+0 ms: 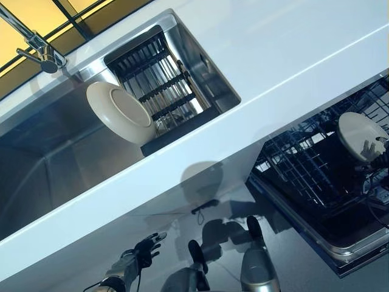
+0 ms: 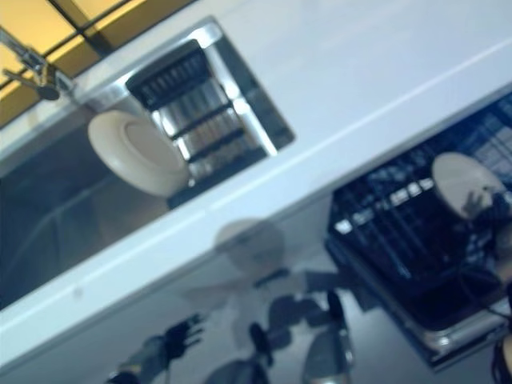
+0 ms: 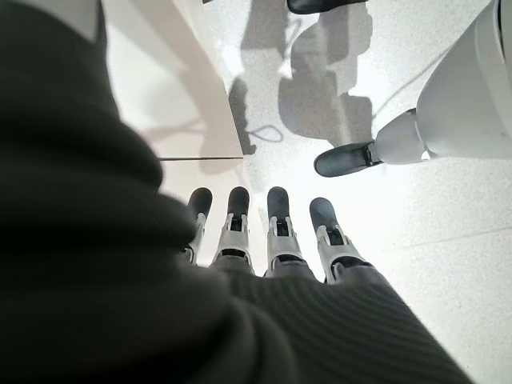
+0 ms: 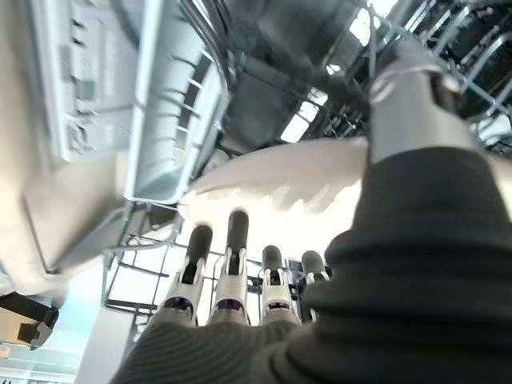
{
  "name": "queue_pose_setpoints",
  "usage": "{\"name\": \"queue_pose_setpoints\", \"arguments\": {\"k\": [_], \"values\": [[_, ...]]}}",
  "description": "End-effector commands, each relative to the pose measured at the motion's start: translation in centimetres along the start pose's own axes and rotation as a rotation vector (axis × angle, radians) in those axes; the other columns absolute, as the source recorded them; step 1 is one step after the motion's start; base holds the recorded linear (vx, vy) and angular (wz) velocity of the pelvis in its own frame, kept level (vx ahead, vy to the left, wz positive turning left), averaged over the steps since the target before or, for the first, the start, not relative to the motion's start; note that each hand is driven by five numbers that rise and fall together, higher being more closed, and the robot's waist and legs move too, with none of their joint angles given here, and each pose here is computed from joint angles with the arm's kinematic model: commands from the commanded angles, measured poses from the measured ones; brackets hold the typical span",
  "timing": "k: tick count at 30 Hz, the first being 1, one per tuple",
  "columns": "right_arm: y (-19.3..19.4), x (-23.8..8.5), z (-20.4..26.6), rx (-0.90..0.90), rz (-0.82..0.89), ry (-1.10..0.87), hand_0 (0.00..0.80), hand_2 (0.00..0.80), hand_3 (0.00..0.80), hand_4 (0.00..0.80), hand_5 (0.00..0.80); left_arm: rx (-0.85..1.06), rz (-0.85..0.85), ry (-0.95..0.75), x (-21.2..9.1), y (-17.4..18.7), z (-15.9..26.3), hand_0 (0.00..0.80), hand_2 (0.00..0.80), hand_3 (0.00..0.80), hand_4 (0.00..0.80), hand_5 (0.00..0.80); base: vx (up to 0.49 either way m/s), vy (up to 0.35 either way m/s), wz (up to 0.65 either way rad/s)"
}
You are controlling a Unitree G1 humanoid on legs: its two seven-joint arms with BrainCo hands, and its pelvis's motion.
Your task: Take plates into dishwasher
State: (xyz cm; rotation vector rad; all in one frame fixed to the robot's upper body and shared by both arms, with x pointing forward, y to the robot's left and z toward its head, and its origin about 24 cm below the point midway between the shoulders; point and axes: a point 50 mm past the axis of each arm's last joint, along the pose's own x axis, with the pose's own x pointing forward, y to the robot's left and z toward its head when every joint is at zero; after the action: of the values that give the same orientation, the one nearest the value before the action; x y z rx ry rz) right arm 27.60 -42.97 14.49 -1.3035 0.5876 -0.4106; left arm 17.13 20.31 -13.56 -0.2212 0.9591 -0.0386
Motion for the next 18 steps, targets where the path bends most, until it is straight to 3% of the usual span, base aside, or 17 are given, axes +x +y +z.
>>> {"name": "queue_pose_setpoints", "arguments": {"k": [1, 18], "values": [[0.4, 0.0, -0.7, 0.034, -0.001, 0.036, 0.0, 0.0, 0.0, 0.0, 0.0, 0.049, 0.073, 0.016, -0.7, 2.7, 0.7, 0.0, 0.0, 0.0, 0.0, 0.0, 0.028, -0.037, -0.01], [-3.2, -2.0, -4.7, 0.001, -0.096, 0.074, 0.0, 0.0, 0.0, 0.0, 0.0, 0.033, 0.195, 0.073, -1.9, 5.4, -0.8, 0.0, 0.0, 0.0, 0.0, 0.0, 0.047, -0.025, -0.03]]}}
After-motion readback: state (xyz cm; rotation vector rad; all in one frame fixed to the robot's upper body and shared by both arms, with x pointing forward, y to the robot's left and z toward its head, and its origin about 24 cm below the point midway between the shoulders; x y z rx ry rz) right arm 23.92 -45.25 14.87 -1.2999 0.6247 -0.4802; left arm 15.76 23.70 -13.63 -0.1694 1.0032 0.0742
